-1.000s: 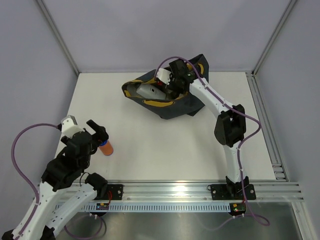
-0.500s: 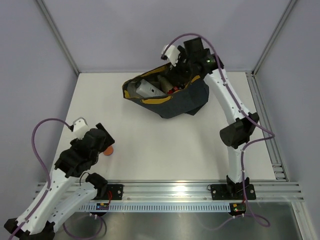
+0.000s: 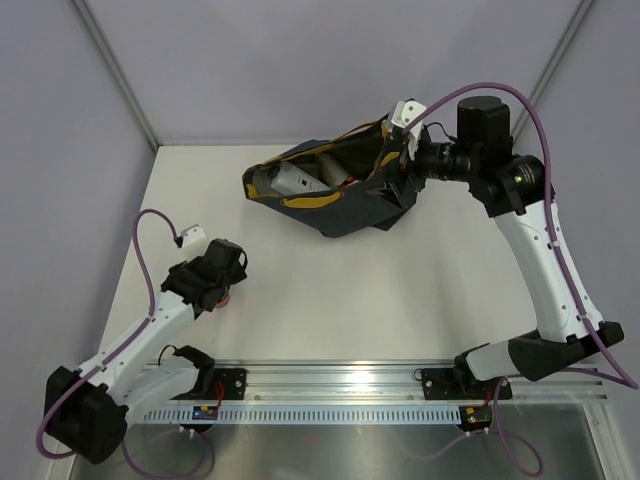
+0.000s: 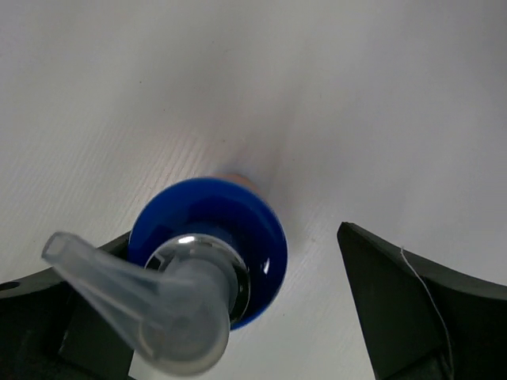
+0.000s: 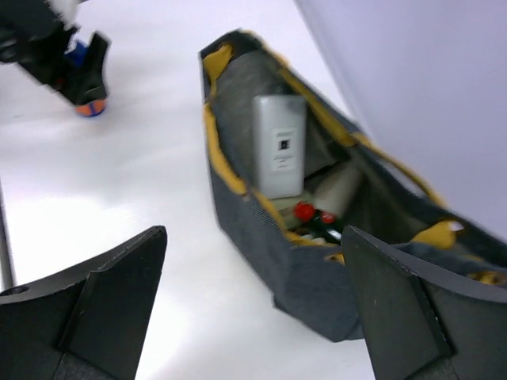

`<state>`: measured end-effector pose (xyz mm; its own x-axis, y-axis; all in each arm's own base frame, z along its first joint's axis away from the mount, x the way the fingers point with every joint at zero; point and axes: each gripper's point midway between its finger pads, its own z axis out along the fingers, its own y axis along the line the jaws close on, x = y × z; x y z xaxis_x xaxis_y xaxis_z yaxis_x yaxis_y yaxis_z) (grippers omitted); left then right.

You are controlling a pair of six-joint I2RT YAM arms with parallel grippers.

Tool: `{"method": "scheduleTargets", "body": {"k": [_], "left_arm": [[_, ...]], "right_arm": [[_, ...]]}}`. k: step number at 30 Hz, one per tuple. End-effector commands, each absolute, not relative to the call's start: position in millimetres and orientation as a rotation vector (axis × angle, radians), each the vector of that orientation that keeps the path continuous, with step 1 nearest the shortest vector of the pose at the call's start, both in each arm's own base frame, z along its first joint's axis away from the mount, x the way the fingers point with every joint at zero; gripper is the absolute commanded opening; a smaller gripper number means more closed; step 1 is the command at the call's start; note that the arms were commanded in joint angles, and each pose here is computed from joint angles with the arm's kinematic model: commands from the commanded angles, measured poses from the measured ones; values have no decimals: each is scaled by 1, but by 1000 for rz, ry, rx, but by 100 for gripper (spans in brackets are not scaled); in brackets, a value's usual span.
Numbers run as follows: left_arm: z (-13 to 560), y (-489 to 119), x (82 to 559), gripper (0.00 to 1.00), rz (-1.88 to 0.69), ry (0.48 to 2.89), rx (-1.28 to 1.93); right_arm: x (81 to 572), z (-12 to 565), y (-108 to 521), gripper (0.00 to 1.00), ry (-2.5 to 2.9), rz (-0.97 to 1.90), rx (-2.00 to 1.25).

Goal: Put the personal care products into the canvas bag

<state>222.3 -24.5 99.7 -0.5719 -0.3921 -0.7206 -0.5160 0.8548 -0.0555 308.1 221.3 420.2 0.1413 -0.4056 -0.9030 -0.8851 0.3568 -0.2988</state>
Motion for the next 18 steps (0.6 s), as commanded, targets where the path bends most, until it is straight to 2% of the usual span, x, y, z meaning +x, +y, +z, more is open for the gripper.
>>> {"method": "scheduleTargets", "body": {"k": [1,5,10,18], "left_arm": [[106,-22,253,99,181,2150,-722],[97,-17,264,97,241,2157,-730],[98,-15,275,92,250,2126,-713],[114,-8,286,93,254,2047,-662]], "right_arm": [[299,393,228,100,1478,653,-1247],[292,364,220,100,1542,706,-1226],[290,355,210,100,1566,760,-1164],[283,343,204,99,1580,795,-1127]]}}
